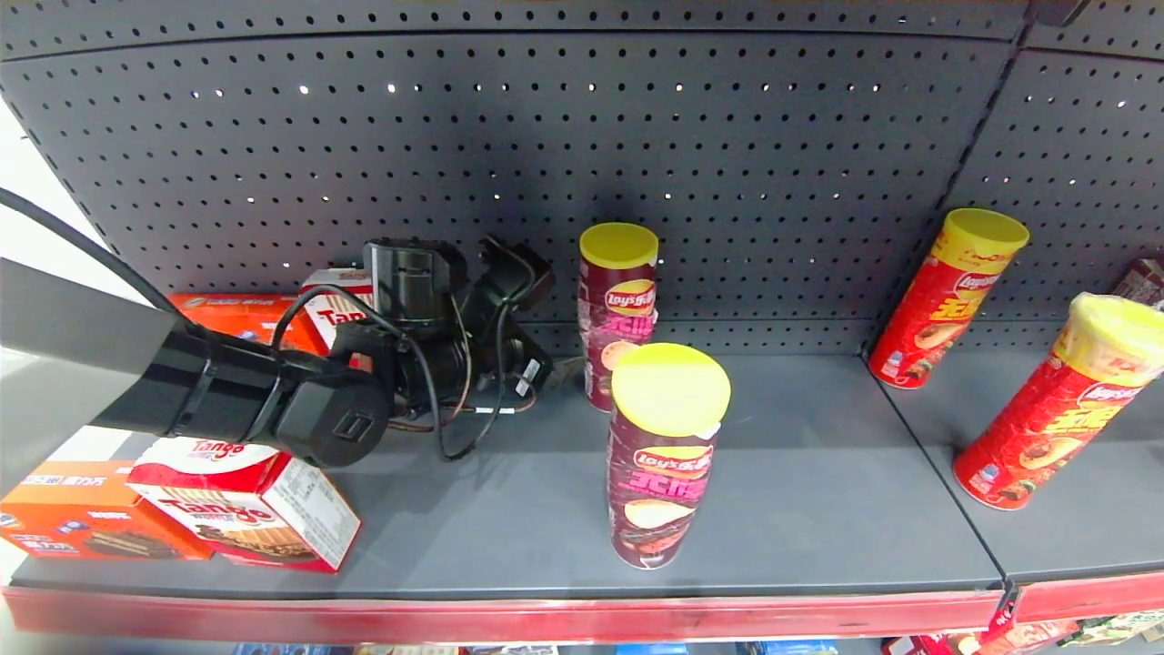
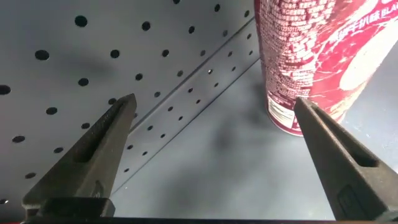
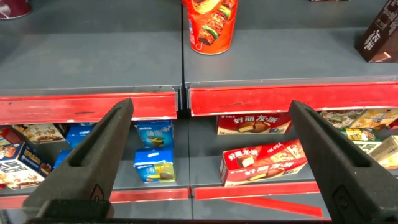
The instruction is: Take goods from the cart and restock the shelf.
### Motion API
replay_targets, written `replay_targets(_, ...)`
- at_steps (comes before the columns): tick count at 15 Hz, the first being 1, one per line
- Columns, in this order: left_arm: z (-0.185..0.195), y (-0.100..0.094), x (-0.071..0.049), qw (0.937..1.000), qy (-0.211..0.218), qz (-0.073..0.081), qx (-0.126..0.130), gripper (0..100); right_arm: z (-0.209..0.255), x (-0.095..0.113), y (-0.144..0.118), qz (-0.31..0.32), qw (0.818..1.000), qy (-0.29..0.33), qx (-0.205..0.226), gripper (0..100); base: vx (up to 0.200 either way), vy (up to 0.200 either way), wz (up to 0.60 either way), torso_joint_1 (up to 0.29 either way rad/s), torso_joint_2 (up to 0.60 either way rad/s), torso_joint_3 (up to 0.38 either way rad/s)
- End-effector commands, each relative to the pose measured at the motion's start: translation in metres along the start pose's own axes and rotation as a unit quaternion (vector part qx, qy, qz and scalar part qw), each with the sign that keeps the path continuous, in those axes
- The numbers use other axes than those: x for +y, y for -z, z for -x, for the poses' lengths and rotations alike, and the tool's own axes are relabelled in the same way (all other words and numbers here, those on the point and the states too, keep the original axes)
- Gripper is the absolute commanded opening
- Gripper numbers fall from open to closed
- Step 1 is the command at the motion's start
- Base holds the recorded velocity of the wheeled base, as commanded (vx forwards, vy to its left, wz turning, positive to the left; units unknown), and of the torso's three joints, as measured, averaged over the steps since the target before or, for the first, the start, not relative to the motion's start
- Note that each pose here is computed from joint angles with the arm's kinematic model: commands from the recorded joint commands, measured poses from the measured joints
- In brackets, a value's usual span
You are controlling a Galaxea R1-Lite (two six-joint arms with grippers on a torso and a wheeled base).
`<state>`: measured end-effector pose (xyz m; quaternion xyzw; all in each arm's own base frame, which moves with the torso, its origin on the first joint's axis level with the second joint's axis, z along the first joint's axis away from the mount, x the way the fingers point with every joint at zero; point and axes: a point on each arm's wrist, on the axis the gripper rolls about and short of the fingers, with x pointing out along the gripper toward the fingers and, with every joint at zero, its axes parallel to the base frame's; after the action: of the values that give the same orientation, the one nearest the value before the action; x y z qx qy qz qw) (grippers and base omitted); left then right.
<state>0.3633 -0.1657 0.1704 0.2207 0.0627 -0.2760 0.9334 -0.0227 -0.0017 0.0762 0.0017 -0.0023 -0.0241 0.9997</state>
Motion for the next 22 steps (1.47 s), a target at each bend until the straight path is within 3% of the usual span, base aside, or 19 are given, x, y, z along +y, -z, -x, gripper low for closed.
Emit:
replay_targets(1, -0.002, 0.000, -0.003, 1.0000, 0.004, 0.000, 0.000, 100, 0.000, 0.000, 0.000, 0.000, 1.000, 0.000, 0.001, 100, 0.000, 0.000, 0.00, 0.000, 0.00, 0.000)
replay_targets(6, -0.005, -0.001, -0.005, 1.0000, 0.002, 0.000, 0.000, 100, 0.000, 0.000, 0.000, 0.000, 1.000, 0.000, 0.000, 100, 0.000, 0.000, 0.00, 0.000, 0.00, 0.000)
replay_targets(10, 0.024, -0.019, 0.016, 0.9993, -0.027, 0.001, -0.024, 100, 0.000, 0.000, 0.000, 0.000, 1.000, 0.000, 0.001, 100, 0.000, 0.000, 0.00, 0.000, 0.00, 0.000)
replay_targets(13, 0.054, -0.042, 0.026, 0.9966, -0.056, 0.014, -0.059, 100, 0.000, 0.000, 0.000, 0.000, 1.000, 0.000, 0.000, 100, 0.000, 0.000, 0.00, 0.000, 0.00, 0.000)
replay_targets(15, 0.087, -0.060, 0.027, 0.9932, -0.069, 0.032, -0.088, 100, 0.000, 0.000, 0.000, 0.000, 1.000, 0.000, 0.000, 100, 0.000, 0.000, 0.00, 0.000, 0.00, 0.000)
replay_targets(16, 0.111, -0.071, 0.028, 0.9885, -0.088, 0.061, -0.107, 100, 0.000, 0.000, 0.000, 0.000, 1.000, 0.000, 0.001, 100, 0.000, 0.000, 0.00, 0.000, 0.00, 0.000)
replay_targets(18, 0.140, -0.077, 0.029, 0.9815, -0.103, 0.085, -0.136, 100, 0.000, 0.000, 0.000, 0.000, 1.000, 0.000, 0.000, 100, 0.000, 0.000, 0.00, 0.000, 0.00, 0.000)
replay_targets(22, 0.253, -0.068, 0.009, 0.9665, -0.126, 0.085, -0.207, 100, 0.000, 0.000, 0.000, 0.000, 1.000, 0.000, 0.000, 100, 0.000, 0.000, 0.00, 0.000, 0.00, 0.000)
